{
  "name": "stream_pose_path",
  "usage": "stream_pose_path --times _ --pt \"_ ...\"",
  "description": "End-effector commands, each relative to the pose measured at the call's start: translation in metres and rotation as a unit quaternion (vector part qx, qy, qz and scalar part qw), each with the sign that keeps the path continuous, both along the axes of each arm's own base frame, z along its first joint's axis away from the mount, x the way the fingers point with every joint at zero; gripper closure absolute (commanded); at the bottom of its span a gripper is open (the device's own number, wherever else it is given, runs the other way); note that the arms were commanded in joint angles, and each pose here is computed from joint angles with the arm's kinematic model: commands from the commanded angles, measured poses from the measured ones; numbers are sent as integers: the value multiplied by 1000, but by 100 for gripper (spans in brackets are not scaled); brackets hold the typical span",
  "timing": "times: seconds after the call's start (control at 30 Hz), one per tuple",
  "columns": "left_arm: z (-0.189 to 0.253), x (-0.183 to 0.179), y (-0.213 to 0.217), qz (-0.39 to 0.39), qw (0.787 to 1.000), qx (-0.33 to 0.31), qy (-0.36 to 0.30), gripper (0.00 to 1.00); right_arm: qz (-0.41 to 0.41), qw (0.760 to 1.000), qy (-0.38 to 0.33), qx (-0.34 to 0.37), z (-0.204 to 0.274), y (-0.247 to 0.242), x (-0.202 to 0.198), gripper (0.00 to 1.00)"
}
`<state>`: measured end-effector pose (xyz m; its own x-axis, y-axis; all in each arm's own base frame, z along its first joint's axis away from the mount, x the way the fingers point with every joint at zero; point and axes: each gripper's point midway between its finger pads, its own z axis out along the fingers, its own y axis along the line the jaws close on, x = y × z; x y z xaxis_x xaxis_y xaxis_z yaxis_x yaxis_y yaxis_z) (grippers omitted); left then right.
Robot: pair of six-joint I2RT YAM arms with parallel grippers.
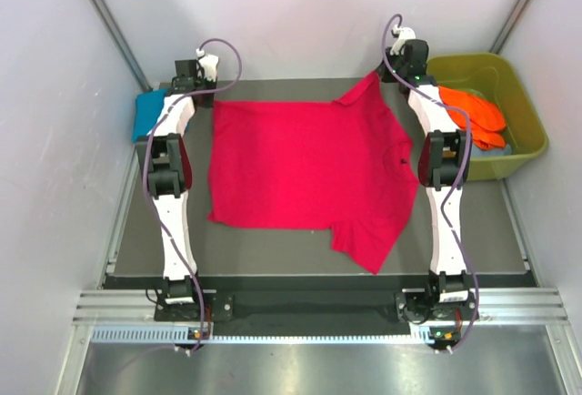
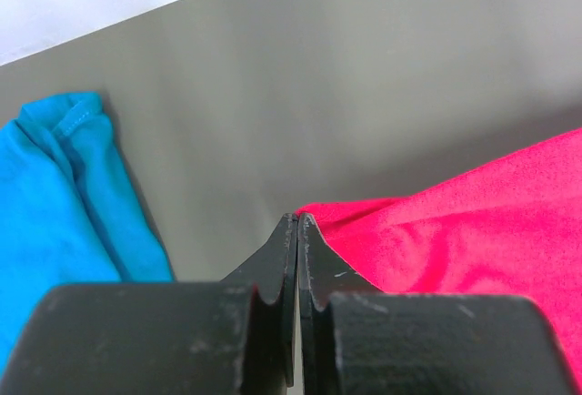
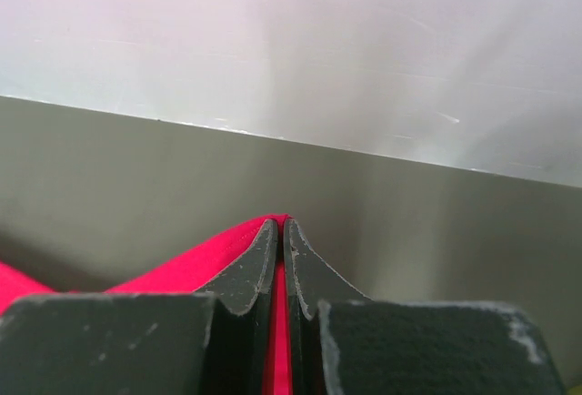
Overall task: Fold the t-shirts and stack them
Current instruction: Flatten the tshirt out, then fold the tshirt
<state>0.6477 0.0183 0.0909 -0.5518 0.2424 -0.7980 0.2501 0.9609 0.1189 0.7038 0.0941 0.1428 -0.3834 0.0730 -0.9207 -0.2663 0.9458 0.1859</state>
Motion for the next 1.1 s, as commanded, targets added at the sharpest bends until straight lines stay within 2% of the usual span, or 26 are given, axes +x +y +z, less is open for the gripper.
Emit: stream_pose_path --times 0.0,0.07,0.1,0.17,0.2,0.33,0.43,0.5,0.67,1.07 --pt "46 12 3 10 998 1 -57 100 9 998 -54 -12 55 1 -1 100" --pt "44 0 2 6 999 -3 -46 100 18 999 -45 -18 67 2 -14 100" --pt "63 -5 0 1 998 -4 -57 100 21 999 -44 -19 73 3 -18 100" --pt "59 -20 -4 -10 999 -6 -46 100 28 999 -42 -21 87 3 -30 100" --pt "76 -25 -7 -14 998 -7 -58 100 29 998 -42 -21 93 4 -34 100" --pt "89 -48 -16 -37 998 -17 -48 100 45 998 -33 -15 117 5 -67 100" --pt "95 -63 -20 -46 998 -26 -32 100 48 999 -6 -13 109 6 -89 100" --pt "103 -71 -25 -55 997 -32 -31 100 53 998 -10 -10 126 8 -105 100" --pt "109 -90 -27 -69 997 -30 -23 100 64 998 13 -12 125 11 -141 100" --pt "108 -127 -23 -80 996 -23 2 100 72 996 61 -10 109 14 -199 100"
